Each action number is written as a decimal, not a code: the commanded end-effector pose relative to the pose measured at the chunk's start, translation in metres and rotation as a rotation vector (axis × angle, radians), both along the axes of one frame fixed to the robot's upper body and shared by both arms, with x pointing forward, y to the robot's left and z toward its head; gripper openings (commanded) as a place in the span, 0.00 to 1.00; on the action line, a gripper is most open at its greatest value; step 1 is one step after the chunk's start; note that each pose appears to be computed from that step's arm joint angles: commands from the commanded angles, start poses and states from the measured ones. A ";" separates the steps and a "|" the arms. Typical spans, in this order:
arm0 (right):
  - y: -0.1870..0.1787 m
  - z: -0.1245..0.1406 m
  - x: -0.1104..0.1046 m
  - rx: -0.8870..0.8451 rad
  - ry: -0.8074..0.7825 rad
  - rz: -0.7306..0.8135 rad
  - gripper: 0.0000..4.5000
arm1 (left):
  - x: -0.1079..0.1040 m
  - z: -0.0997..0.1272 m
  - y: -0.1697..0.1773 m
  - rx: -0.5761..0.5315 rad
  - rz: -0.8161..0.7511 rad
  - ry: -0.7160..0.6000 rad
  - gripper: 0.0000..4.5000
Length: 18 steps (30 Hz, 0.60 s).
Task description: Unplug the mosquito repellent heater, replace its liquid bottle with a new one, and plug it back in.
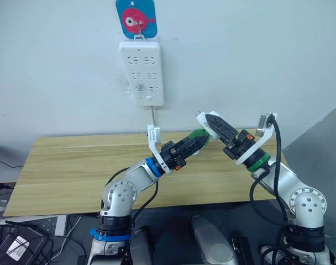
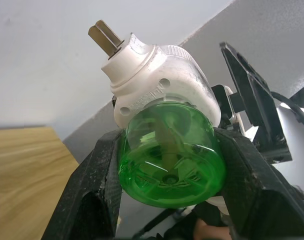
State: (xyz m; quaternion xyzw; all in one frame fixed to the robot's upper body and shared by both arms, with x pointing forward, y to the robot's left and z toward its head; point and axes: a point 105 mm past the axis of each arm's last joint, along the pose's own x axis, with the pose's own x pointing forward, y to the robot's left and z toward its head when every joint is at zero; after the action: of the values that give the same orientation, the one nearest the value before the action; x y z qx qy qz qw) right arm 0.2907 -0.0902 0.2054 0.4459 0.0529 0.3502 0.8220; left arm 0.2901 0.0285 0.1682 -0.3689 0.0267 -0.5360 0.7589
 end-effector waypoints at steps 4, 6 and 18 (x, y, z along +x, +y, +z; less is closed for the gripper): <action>0.003 0.015 -0.006 0.062 -0.027 0.040 1.00 | -0.005 0.008 -0.004 -0.016 -0.007 -0.043 0.52; 0.006 0.015 -0.008 0.073 -0.023 0.053 0.96 | -0.006 0.008 -0.004 -0.016 -0.005 -0.043 0.52; 0.013 0.014 -0.014 0.081 -0.024 0.105 0.66 | -0.010 0.007 -0.005 -0.002 -0.022 -0.041 0.52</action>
State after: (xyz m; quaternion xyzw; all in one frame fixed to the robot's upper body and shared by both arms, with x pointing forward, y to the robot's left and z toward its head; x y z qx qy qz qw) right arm 0.2894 -0.0886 0.2066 0.4736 0.0623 0.3545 0.8039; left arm 0.2859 0.0282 0.1727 -0.3597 0.0159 -0.5423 0.7591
